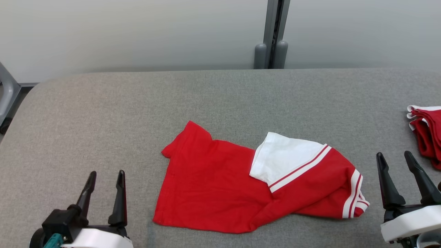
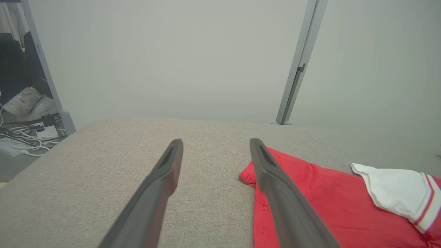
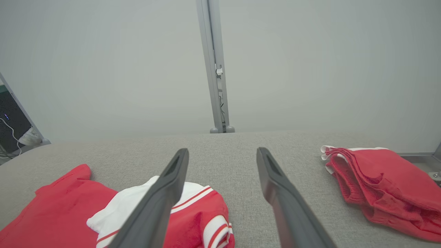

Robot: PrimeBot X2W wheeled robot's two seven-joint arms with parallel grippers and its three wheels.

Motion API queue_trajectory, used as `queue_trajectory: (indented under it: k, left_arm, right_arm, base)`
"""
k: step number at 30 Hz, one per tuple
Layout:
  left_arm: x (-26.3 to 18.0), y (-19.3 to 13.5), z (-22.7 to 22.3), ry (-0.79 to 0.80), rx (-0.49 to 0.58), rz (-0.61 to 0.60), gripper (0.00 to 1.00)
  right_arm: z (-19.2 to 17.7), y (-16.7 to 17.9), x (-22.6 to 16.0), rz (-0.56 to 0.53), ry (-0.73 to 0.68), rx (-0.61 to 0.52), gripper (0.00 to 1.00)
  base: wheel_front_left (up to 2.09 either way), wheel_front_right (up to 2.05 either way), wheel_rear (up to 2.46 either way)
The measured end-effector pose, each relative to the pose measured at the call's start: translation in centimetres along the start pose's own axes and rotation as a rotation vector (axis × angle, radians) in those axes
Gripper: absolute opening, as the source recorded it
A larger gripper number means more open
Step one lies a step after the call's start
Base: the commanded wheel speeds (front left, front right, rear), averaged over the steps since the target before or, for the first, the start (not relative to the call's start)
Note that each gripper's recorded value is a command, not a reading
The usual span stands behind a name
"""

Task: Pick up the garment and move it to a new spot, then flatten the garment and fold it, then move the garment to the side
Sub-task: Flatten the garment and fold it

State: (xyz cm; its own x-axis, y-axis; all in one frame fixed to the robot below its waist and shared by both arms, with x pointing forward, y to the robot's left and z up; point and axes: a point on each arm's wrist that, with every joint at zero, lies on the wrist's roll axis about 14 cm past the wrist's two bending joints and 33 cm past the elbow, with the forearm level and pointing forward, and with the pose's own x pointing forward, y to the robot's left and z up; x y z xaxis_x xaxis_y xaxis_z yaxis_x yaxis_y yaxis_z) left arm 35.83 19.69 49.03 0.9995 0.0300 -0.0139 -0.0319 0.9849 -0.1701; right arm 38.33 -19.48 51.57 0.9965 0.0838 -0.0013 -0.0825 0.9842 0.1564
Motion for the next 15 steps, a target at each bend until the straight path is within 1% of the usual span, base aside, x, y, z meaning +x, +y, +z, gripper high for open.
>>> queue_trajectory:
  k: [4, 11, 15]
  left_arm:
    - [-1.0, -0.5, -0.3, 0.013, -0.004, -0.012, 1.00]
    - [-1.9, -0.8, -0.4, 0.021, -0.011, -0.014, 1.00]
    - [-2.1, -0.8, -0.6, 0.030, -0.012, -0.014, 1.00]
  right_arm:
    - [1.1, 0.9, -0.7, 0.025, -0.014, -0.018, 1.00]
    - [0.5, 1.5, -1.9, 0.033, 0.020, -0.015, 1.00]
    - [0.6, 1.6, -1.9, 0.035, 0.020, -0.014, 1.00]
  base:
    - [0.00, 0.00, 0.00]
    - [0.00, 0.00, 0.00]
    - [0.00, 0.00, 0.00]
